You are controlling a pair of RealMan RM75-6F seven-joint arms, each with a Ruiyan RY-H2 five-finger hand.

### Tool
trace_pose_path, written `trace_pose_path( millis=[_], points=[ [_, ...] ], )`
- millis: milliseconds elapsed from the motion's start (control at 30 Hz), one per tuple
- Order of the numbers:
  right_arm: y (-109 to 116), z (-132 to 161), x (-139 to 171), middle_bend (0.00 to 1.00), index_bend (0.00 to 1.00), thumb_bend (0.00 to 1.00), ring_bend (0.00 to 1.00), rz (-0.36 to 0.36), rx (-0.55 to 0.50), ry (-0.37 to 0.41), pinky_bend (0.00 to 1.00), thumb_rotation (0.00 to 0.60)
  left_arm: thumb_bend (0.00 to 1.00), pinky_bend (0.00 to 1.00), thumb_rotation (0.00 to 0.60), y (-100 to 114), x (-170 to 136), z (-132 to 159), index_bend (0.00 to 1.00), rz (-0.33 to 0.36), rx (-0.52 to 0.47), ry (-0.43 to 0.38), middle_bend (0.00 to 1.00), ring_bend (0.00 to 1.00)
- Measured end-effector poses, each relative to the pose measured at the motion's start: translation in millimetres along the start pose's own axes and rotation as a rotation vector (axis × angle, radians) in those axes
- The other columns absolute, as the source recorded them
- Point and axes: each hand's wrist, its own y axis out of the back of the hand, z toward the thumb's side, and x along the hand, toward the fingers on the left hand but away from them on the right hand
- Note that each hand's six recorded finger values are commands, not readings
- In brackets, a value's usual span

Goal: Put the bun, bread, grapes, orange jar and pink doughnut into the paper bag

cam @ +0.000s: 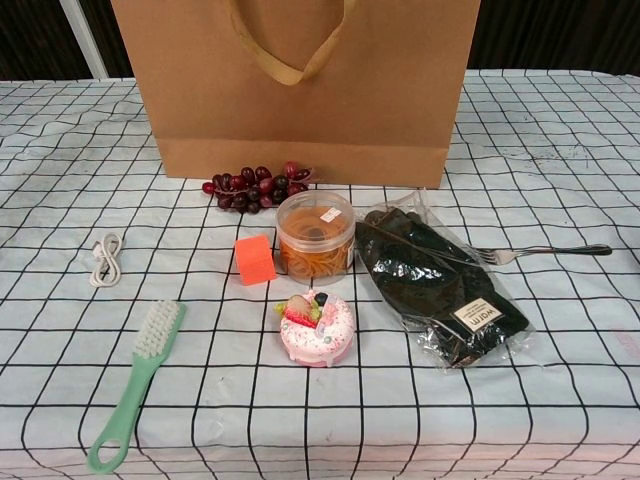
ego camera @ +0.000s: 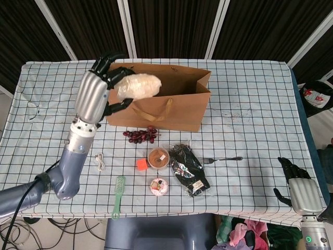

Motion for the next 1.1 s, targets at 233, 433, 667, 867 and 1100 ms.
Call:
trace_pose_path(
  millis=[233, 433, 667, 867, 1100],
  points=[
    [0, -4, -1, 0.11, 0.07, 0.21, 0.19, -0.001, 0.003, -0.012, 0.25, 0.600, 0.43, 0.20, 0.600, -22, 32, -41, 0.44, -0.055, 0.071, 0.139, 0.56, 0.19],
    [1, -8, -2, 0.11, 0.07, 0.21, 0.19, -0.007, 0.002, -0.024, 0.25, 0.600, 0.36, 0.19, 0.600, -41, 26, -63, 0.36, -0.118, 0.050, 0.201, 0.49, 0.15],
    [4, -8, -1, 0.11, 0.07, 0.21, 0.19, -0.019, -0.001, -0.031, 0.25, 0.600, 0.00, 0.04, 0.600, -54, 17, -76, 0.07, -0.230, 0.105, 0.230, 0.09, 0.00],
    [6, -7, 0, 0.11, 0.07, 0.21, 0.19, -0.026, -0.004, -0.030, 0.25, 0.600, 0.00, 0.05, 0.600, -49, 12, -78, 0.08, -0.277, 0.165, 0.271, 0.10, 0.00],
    [6, -6, 1, 0.11, 0.07, 0.21, 0.19, -0.025, -0.003, -0.025, 0.25, 0.600, 0.04, 0.12, 0.600, -7, 1, -53, 0.14, -0.159, 0.138, 0.220, 0.20, 0.00]
  ],
)
